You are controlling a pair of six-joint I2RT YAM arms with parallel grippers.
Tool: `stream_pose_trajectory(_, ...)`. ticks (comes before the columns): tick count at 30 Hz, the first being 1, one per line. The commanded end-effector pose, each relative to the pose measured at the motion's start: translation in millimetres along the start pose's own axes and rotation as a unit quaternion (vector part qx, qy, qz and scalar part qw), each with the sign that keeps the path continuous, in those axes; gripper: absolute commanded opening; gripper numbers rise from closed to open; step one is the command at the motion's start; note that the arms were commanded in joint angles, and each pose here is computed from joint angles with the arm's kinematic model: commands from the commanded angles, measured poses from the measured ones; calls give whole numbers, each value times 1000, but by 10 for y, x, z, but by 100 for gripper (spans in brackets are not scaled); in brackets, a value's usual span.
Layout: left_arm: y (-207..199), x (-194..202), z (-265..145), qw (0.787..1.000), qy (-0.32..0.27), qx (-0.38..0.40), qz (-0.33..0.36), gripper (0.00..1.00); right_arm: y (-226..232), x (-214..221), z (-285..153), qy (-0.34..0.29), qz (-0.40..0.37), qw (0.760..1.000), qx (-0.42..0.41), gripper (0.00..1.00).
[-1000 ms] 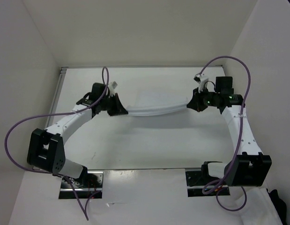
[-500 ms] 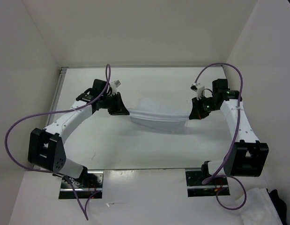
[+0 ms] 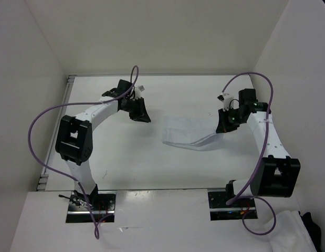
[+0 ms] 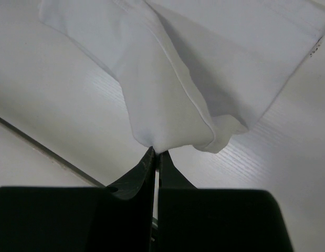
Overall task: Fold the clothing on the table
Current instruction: Fold the skirt
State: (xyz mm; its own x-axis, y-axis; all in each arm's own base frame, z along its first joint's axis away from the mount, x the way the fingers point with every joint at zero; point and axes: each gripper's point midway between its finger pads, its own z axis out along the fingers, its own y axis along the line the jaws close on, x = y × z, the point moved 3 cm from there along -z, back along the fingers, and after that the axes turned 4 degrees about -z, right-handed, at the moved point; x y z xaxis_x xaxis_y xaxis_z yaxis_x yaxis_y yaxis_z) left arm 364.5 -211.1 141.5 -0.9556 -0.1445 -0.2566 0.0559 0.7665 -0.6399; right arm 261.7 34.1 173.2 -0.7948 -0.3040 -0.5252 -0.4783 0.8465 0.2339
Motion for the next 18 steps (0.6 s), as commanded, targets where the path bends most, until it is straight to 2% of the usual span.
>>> stream_pose_trajectory(1,-118,-106,-10,1000,-3,27,16,23,-113,-99,8,-21,10,999,27,0)
stream_pose_trajectory(5,-150,-18,128,999,25,41,20,31,-149,-98,53,-20,18,999,33,0)
stream_pose_trajectory(9,-204,-9,166,998,28,48,26,32,-189,-111,150,-12,33,999,24,0)
stream_pose_trajectory(11,-241,-3,184,998,27,52,33,32,-233,-113,240,-1,49,999,19,7)
stream_pose_trajectory(12,-245,-3,184,998,27,52,28,34,-275,-166,255,-7,53,998,27,30)
stream_pose_trajectory(14,-282,-6,210,998,28,54,33,34,-364,-278,197,-21,70,995,61,53)
stream_pose_trajectory(15,-272,8,208,998,31,52,35,34,-412,-349,180,-33,73,994,76,71)
stream_pose_trajectory(17,-367,9,209,997,30,54,54,35,-490,-546,-108,-96,82,986,110,84)
stream_pose_trajectory(18,-344,-2,214,996,26,50,65,35,-518,-739,-240,-142,67,979,128,99)
